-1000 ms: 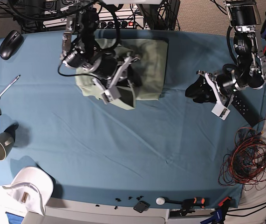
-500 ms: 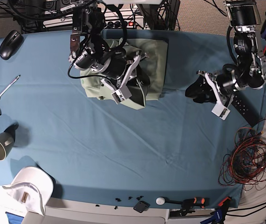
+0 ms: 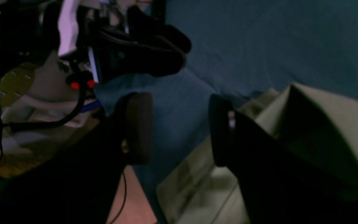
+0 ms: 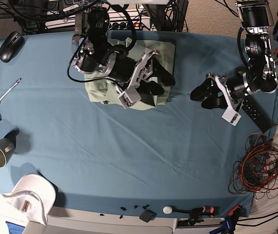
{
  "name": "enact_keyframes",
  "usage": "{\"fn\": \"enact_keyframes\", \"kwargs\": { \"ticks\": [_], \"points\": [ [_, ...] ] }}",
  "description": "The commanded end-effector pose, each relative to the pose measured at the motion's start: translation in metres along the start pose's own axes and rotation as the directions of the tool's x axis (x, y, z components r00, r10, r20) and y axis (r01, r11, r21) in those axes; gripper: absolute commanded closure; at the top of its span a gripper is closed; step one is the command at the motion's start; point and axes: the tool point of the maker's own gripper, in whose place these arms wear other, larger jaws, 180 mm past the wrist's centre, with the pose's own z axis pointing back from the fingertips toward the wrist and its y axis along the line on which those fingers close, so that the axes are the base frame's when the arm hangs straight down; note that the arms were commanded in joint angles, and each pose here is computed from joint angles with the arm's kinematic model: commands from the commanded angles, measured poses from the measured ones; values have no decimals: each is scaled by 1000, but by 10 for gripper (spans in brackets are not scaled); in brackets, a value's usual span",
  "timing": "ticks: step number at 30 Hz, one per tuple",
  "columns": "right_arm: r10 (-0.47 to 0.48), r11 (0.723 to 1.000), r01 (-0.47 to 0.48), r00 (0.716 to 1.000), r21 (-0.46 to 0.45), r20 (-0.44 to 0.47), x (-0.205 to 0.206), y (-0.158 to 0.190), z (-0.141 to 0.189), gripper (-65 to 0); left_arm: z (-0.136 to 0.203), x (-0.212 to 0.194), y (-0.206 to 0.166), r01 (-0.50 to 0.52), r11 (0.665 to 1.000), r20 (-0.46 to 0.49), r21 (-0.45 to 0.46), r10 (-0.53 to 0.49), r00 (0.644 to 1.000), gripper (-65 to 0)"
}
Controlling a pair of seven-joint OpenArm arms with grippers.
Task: Fold the T-shirt properly
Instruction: 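Release the shirt with the right gripper and move the left gripper onto the shirt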
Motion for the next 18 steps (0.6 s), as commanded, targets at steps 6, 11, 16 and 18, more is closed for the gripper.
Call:
{"fn": "enact_keyframes", "kwargs": {
  "ticks": [6,11,16,18],
  "points": [
    [131,984,-123,990,-128,60,35,-12,26,-290,10,22,-41,-36,972,65,-231,52,997,-340],
    [112,941,-86,992,-327,60,32,-63,64,-91,15,18,-59,-33,950,40,-309,48,998,-275],
    [66,884,-3,991,-467,118,31,-103,114,0,18,19,-91,59,937,45,-344,-46,998,-149],
    [59,860,18,989,-509,136,30,-114,133,0,14,15,-110,93,918,31,-385,-88,996,-74]
  ]
}}
